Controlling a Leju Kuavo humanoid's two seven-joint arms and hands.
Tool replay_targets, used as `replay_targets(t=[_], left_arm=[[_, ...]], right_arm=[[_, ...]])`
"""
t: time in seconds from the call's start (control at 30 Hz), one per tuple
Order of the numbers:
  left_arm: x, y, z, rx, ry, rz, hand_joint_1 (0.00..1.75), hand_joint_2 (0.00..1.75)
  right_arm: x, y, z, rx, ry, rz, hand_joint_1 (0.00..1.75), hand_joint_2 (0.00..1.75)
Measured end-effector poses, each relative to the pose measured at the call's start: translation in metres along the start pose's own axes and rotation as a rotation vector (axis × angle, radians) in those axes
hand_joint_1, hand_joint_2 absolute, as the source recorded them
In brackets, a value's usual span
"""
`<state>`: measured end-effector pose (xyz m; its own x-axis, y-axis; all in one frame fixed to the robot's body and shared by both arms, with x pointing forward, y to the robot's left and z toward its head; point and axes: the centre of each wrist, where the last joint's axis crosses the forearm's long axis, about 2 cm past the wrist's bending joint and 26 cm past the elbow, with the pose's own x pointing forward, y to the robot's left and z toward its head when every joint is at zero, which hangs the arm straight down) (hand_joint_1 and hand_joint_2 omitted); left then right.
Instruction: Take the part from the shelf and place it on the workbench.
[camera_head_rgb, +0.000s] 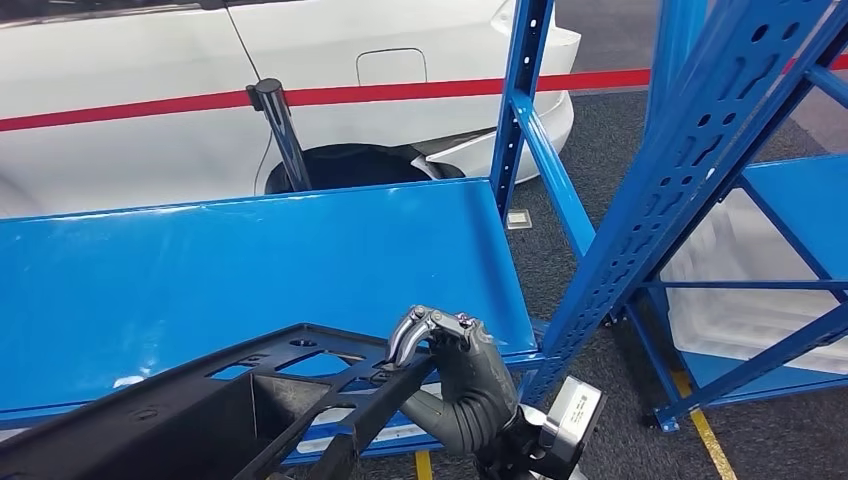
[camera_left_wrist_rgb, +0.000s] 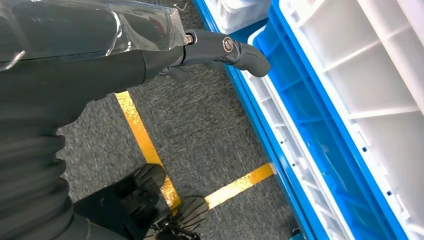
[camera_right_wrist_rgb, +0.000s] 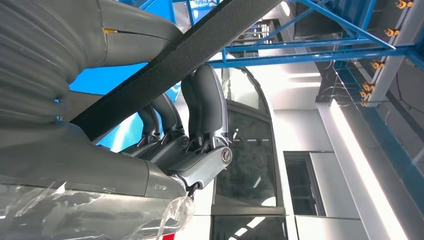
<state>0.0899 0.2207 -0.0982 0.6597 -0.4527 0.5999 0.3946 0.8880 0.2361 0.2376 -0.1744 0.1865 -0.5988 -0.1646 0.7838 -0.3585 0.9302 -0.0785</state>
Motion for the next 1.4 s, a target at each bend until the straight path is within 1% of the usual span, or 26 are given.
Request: replay_targets(t=[1.4], left_arm=[[0.0003,-0.0017,0.0003,0.000,0.006,0.023,0.00,1.75]], right_arm=[[-0.0007,-0.0002,0.0018,0.004,0.006,-0.003,1.75,1.75]])
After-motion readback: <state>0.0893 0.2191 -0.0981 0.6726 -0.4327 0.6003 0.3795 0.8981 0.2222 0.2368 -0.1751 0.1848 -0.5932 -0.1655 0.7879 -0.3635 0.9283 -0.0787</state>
